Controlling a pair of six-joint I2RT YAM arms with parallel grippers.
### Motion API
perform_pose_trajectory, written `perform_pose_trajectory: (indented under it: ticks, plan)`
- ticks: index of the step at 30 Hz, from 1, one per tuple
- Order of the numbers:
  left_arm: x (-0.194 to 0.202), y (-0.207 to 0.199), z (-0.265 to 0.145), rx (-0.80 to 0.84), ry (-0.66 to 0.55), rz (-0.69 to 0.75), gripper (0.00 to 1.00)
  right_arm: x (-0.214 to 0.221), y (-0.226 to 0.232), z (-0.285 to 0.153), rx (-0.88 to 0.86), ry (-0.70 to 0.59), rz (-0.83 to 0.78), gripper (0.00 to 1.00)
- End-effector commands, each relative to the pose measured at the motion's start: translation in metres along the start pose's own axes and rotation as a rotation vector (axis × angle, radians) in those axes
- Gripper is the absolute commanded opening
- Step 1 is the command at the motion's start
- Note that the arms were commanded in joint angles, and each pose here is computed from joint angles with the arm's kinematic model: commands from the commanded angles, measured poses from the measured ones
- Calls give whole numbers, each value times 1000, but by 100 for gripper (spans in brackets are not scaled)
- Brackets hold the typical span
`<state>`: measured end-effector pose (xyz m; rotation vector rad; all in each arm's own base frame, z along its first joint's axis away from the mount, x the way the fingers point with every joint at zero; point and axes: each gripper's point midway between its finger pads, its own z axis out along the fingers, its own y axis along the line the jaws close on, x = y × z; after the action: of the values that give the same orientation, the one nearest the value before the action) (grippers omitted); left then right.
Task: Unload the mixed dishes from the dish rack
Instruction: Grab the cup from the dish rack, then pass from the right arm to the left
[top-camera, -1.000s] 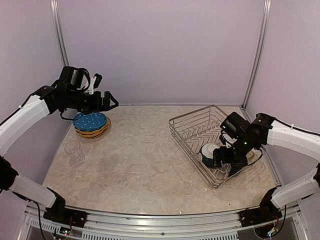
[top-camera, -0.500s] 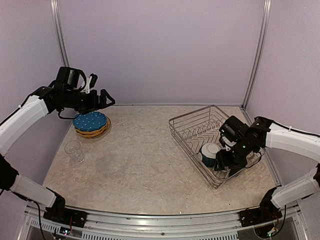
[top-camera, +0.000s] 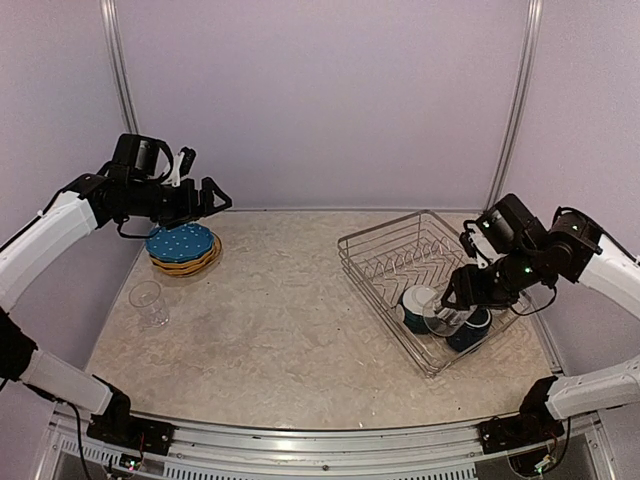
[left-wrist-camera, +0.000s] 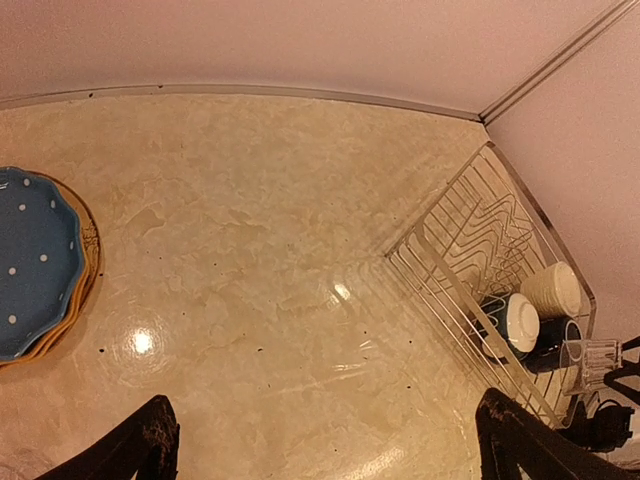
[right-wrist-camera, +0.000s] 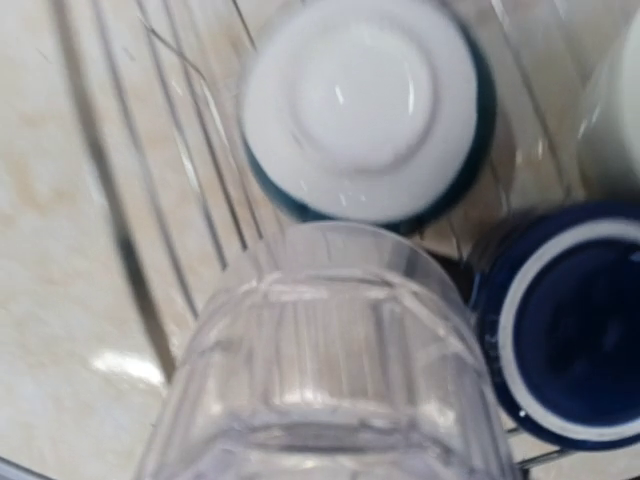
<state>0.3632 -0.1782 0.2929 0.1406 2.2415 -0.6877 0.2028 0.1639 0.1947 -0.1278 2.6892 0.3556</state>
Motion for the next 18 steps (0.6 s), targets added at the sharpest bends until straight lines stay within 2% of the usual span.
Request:
perform_pose_trajectory:
  ticks: [1,5,15,16,18]
  plan:
    - [-2,-7,2,50,-4,-26,99,-15,2,-29,-22,-103,-24,0]
    - [-6,-21,4,108,4,-53,99,-27,6,-47,-65,-192,-26,0]
    - [-8,-66,5,255,-2,-124,99,-112,53,-91,-251,-607,-117,0]
    - [-8,-83,10,352,30,-203,99,-132,77,-96,-357,-677,-157,0]
    - [-4,-106,12,485,73,-251,98,-141,101,-97,-483,-698,-202,0]
